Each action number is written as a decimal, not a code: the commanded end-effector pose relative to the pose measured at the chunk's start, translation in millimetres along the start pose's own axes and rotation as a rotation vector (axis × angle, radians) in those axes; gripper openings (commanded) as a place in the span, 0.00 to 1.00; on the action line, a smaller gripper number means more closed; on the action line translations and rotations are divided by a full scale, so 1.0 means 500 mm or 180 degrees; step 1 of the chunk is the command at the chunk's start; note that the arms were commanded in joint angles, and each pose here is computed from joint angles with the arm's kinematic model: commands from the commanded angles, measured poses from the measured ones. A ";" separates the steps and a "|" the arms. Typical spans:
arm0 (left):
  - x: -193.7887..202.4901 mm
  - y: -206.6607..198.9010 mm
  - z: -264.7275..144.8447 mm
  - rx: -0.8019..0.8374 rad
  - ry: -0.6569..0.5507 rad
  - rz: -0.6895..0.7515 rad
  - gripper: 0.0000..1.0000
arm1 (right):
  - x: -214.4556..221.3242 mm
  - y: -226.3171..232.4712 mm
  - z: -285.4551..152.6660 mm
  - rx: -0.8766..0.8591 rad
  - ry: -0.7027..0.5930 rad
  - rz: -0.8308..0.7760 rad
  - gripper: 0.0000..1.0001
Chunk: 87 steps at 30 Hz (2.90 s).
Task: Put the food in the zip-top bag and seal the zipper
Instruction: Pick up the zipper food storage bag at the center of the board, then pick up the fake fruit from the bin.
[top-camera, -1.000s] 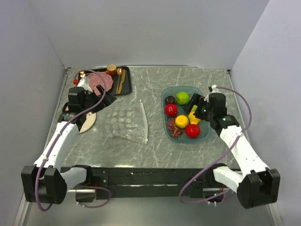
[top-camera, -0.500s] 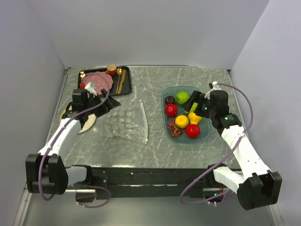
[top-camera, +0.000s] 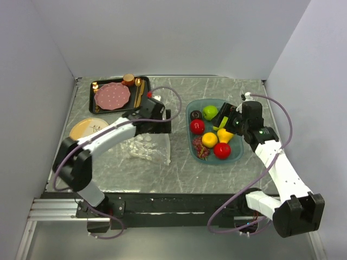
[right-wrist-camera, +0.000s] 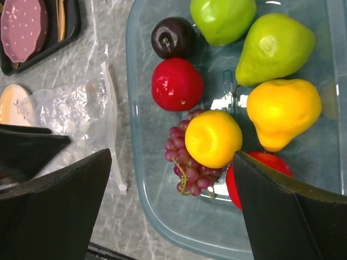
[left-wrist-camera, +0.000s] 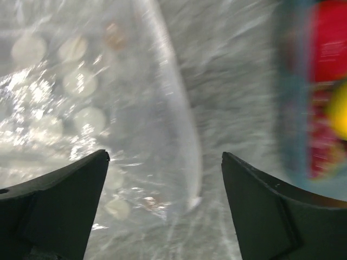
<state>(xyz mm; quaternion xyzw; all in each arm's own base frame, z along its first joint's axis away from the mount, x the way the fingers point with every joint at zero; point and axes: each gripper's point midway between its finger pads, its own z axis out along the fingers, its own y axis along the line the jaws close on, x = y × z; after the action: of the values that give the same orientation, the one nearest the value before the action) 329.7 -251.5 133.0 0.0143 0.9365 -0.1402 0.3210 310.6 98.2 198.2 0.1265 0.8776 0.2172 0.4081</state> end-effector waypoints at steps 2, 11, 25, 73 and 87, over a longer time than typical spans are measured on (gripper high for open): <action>-0.003 0.045 0.018 -0.0739 0.0018 0.0123 0.84 | -0.022 -0.004 -0.025 0.0016 -0.0301 -0.0052 1.00; 0.044 -0.030 0.070 -0.0548 0.0186 0.0134 0.74 | 0.004 -0.018 -0.022 0.0075 -0.0150 -0.0071 1.00; 0.102 -0.033 0.143 -0.0667 0.0332 0.0062 0.58 | 0.028 -0.039 -0.025 0.0167 -0.0108 -0.0061 1.00; 0.024 -0.075 0.018 -0.0167 -0.0107 -0.0094 0.01 | 0.082 0.044 0.034 -0.0736 0.0258 0.0241 0.97; 0.020 -0.090 0.017 -0.0052 -0.0115 -0.0082 0.01 | 0.142 -0.057 0.118 0.0378 0.0910 -0.0377 0.89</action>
<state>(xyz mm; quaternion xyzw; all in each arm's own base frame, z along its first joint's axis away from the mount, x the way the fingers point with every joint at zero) 320.3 -288.5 112.7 -0.0039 0.9417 -0.1076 0.3187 306.8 123.4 107.4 0.0932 0.9288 0.2124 0.2891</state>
